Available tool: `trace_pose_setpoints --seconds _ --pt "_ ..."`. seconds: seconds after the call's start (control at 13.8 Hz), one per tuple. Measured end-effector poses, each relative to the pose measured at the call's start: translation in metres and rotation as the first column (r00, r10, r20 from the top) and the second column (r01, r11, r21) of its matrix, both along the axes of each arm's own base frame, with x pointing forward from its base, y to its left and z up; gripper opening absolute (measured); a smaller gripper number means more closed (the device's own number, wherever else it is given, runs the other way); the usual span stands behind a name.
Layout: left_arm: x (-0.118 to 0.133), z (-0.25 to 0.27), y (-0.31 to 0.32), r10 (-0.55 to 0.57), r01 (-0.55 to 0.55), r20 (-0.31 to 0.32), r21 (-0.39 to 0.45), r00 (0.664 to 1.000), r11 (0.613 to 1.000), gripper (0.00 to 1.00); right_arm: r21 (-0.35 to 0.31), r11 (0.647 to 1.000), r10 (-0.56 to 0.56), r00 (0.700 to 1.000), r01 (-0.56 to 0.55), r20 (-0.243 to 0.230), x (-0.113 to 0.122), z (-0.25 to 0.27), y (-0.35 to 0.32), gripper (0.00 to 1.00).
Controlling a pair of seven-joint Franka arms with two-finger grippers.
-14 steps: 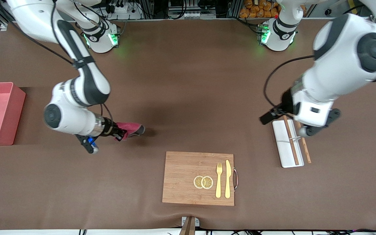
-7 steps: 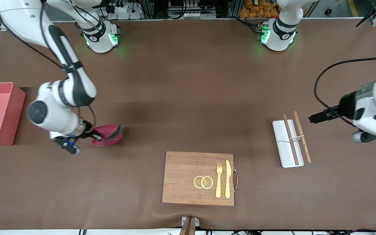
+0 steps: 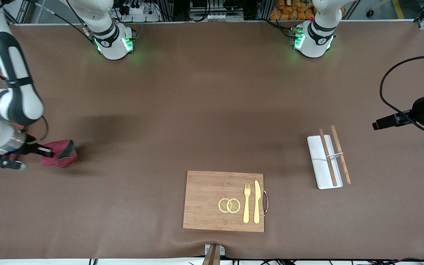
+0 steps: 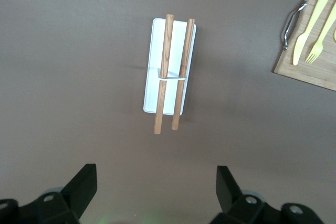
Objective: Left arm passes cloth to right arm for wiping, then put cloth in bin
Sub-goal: 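Wipe the cloth across the table with the right gripper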
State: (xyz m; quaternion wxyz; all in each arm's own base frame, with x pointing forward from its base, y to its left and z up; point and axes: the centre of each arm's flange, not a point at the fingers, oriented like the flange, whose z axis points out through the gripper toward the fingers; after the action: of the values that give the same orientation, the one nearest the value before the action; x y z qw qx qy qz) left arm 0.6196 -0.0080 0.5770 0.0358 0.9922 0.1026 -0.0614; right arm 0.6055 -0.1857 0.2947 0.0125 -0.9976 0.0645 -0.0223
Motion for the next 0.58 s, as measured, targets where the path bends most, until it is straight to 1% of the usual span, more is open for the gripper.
trace_pose_setpoints --seconds 0.07,0.14,0.22,0.29,0.43,0.51,0.58 --pt "-0.005 0.007 -0.003 -0.009 0.009 0.005 0.011 1.0 1.0 1.0 -0.02 0.999 0.049 0.999 -0.049 0.013 -0.002 0.006 -0.019 0.02" --pt "-0.01 0.014 -0.005 -0.019 0.019 0.012 0.028 1.0 0.999 1.0 -0.055 0.994 0.099 0.995 -0.098 0.019 -0.002 0.014 -0.034 0.02" --pt "-0.016 0.02 -0.008 -0.036 0.035 0.02 0.045 0.999 0.998 1.0 -0.084 0.989 0.127 0.992 -0.125 0.019 -0.001 0.019 -0.041 0.02" --pt "-0.021 0.027 -0.011 -0.06 0.058 0.026 0.062 0.998 0.996 1.0 -0.099 0.985 0.14 0.99 -0.138 0.016 0.0 0.022 -0.042 0.02" --pt "-0.032 0.039 -0.017 -0.091 0.088 0.031 0.09 0.995 0.992 1.0 -0.086 0.988 0.129 0.992 -0.128 0.003 0.002 0.012 -0.031 0.02" --pt "-0.038 0.043 -0.019 -0.096 0.092 0.032 0.099 0.995 0.991 1.0 -0.078 0.991 0.113 0.994 -0.113 0.005 0.006 0.002 -0.018 0.02" --pt "-0.044 0.045 -0.02 -0.098 0.094 0.032 0.106 0.995 0.99 1.0 -0.073 0.993 0.093 0.996 -0.091 0.018 0.01 -0.011 0.0 0.02"
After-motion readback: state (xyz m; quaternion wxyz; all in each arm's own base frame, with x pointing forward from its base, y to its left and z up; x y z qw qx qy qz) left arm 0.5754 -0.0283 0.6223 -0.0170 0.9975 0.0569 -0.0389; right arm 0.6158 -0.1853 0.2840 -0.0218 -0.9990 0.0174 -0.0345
